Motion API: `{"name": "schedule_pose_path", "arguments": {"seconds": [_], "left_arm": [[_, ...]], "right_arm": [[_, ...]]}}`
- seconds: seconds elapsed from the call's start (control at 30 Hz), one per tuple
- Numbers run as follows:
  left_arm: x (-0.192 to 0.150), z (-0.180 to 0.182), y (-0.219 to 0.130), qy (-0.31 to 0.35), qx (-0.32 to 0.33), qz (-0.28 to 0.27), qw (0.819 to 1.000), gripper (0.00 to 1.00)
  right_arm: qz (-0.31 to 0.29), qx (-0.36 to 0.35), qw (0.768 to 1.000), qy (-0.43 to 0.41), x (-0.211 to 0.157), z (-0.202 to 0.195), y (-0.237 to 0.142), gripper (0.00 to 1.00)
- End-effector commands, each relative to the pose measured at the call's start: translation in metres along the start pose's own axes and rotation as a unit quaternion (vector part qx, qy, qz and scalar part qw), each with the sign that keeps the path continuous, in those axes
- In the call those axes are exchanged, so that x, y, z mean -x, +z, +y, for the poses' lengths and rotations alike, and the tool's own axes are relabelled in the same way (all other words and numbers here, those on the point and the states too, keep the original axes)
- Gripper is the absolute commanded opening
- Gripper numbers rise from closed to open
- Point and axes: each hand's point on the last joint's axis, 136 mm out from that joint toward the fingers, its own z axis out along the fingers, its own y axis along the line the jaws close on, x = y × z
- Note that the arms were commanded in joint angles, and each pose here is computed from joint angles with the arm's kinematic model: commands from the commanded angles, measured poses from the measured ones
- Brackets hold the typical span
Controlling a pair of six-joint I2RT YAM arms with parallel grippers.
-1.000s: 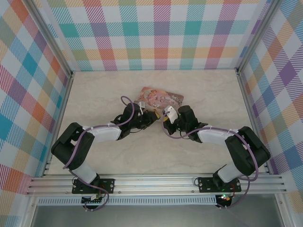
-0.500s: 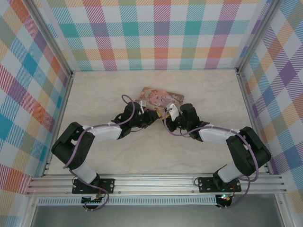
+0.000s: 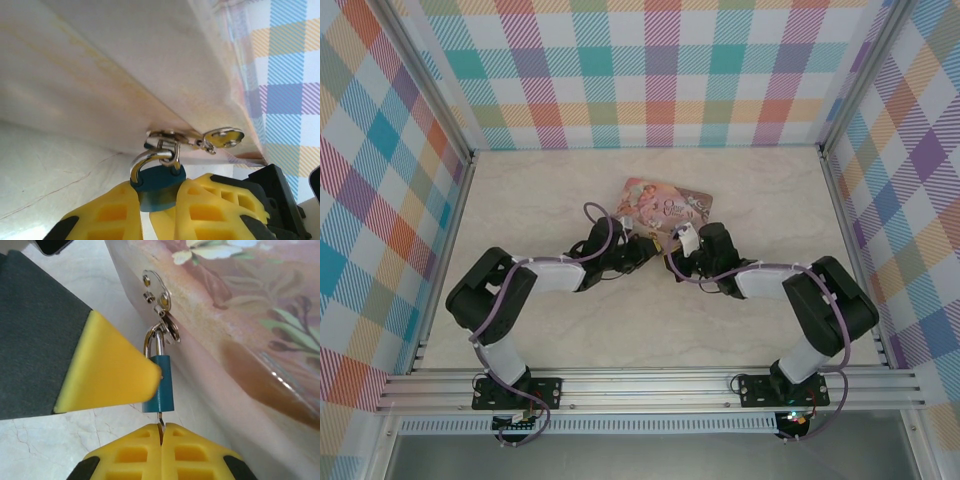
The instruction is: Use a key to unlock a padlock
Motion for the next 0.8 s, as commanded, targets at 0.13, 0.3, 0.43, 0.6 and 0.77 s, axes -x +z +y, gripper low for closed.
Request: {"name": "schedule_pose_path", "arguments": {"seconds": [0.13,0.3,0.43,0.6,0.77], "left_arm": [[-0.019,0.005,0.003,0.003,-0.004,0.042,0.999,0.44],[-0.009,0.010,-0.020,0.001,0.002,0.006,1.000,0.69],[-0.003,0.015,-0.041,-0.009,0.014,-0.020,1.000,0.80],[0.001,0.010,-0.046,-0.047,-0.019,-0.039,0.998,0.77],[0.008,0.000,-0.043,-0.064,-0.048,-0.050,0.996,0.63]], "right_arm": [[-0.039,0.028,0.998,0.028,0.006,0.008,0.011,0.05],[-0.035,0.030,0.997,0.056,0.006,0.008,0.011,0.05],[-0.037,0.036,0.994,0.096,0.009,0.012,0.008,0.05],[-0.038,0.049,0.984,0.165,0.012,0.018,0.004,0.05],[-0.038,0.060,0.973,0.221,0.013,0.024,0.002,0.05]]}}
